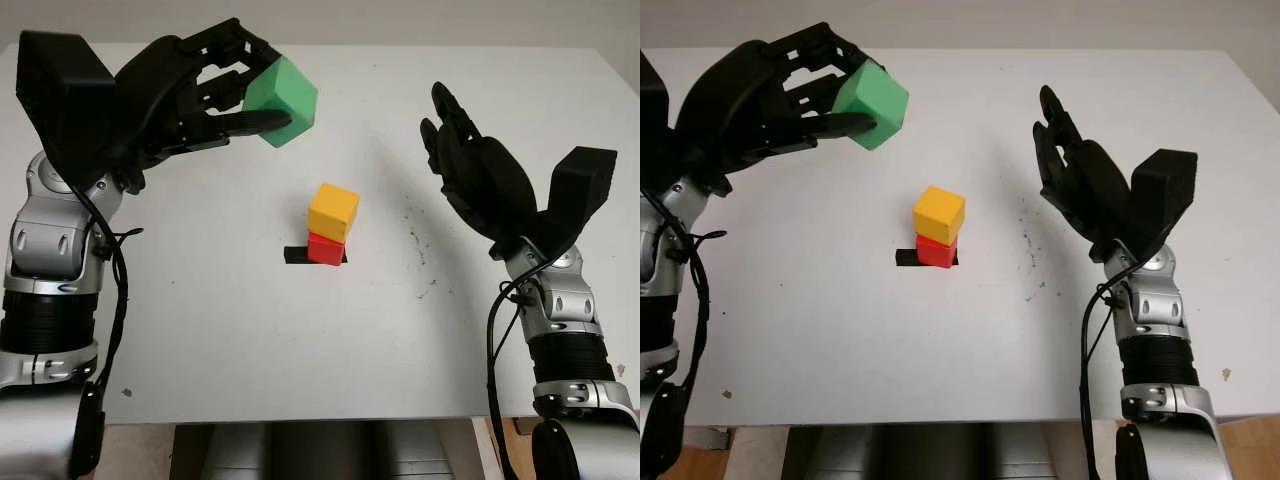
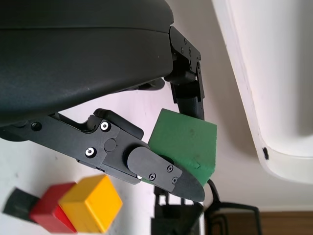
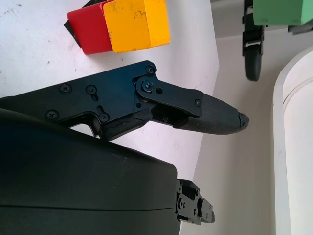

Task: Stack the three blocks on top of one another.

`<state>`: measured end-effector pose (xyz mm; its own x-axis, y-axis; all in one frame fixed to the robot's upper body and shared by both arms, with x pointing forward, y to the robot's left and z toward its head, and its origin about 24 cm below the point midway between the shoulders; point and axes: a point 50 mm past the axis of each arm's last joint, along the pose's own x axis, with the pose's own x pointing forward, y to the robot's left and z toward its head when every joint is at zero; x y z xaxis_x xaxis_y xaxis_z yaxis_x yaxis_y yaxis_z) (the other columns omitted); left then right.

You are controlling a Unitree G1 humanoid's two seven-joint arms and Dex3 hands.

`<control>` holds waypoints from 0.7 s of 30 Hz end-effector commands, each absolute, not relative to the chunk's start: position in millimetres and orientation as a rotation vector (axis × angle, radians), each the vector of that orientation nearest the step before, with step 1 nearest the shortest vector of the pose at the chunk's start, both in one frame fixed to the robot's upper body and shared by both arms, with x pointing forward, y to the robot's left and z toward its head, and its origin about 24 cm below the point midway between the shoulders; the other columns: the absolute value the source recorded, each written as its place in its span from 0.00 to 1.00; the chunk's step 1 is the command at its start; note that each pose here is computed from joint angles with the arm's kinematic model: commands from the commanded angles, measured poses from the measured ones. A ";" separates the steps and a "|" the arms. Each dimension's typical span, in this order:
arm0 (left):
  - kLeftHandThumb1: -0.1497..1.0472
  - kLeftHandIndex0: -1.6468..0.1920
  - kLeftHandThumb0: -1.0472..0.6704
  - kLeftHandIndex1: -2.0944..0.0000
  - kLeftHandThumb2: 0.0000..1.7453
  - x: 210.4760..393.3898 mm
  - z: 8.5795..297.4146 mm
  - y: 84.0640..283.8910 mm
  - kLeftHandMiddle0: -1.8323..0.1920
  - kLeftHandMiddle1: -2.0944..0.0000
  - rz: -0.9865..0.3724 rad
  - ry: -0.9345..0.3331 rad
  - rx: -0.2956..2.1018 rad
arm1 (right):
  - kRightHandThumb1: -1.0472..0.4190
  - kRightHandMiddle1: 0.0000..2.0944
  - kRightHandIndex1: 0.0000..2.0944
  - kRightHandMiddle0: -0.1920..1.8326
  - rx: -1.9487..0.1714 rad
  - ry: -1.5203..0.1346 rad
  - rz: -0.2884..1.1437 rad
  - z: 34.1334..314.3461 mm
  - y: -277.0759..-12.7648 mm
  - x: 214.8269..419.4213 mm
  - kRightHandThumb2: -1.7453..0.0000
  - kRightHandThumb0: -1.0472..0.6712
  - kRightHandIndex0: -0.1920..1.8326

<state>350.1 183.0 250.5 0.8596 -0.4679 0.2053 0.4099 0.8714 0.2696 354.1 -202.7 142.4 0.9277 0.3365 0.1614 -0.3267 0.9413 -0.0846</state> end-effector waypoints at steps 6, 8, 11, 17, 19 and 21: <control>0.94 0.62 0.31 0.34 0.03 358.3 244.8 162.0 0.84 0.98 -0.539 -0.236 0.101 | 0.00 0.00 0.00 0.00 -0.050 -0.198 0.337 146.2 -205.4 352.4 0.59 0.20 0.00; 0.94 0.62 0.30 0.34 0.03 359.4 239.3 159.0 0.84 0.98 -0.547 -0.219 0.123 | 0.00 0.00 0.00 0.00 -0.049 -0.198 0.336 146.5 -206.2 352.6 0.59 0.20 0.00; 0.95 0.62 0.29 0.33 0.03 360.8 234.3 156.0 0.84 0.98 -0.534 -0.197 0.220 | 0.00 0.00 0.00 0.00 -0.052 -0.199 0.335 148.0 -206.9 353.2 0.59 0.20 0.00; 0.93 0.63 0.28 0.31 0.03 364.4 237.5 151.8 0.84 0.98 -0.544 -0.185 0.418 | 0.00 0.00 0.00 0.00 -0.075 -0.201 0.332 150.8 -205.5 354.3 0.59 0.19 0.00; 0.92 0.62 0.28 0.29 0.03 365.4 240.2 150.2 0.84 0.98 -0.545 -0.201 0.458 | 0.00 0.00 0.00 0.00 -0.077 -0.204 0.331 150.9 -204.5 354.3 0.58 0.20 0.00; 0.92 0.63 0.29 0.27 0.03 365.4 243.8 148.5 0.84 0.98 -0.550 -0.214 0.485 | 0.00 0.00 0.00 0.00 -0.071 -0.206 0.332 150.9 -203.8 354.3 0.58 0.20 0.00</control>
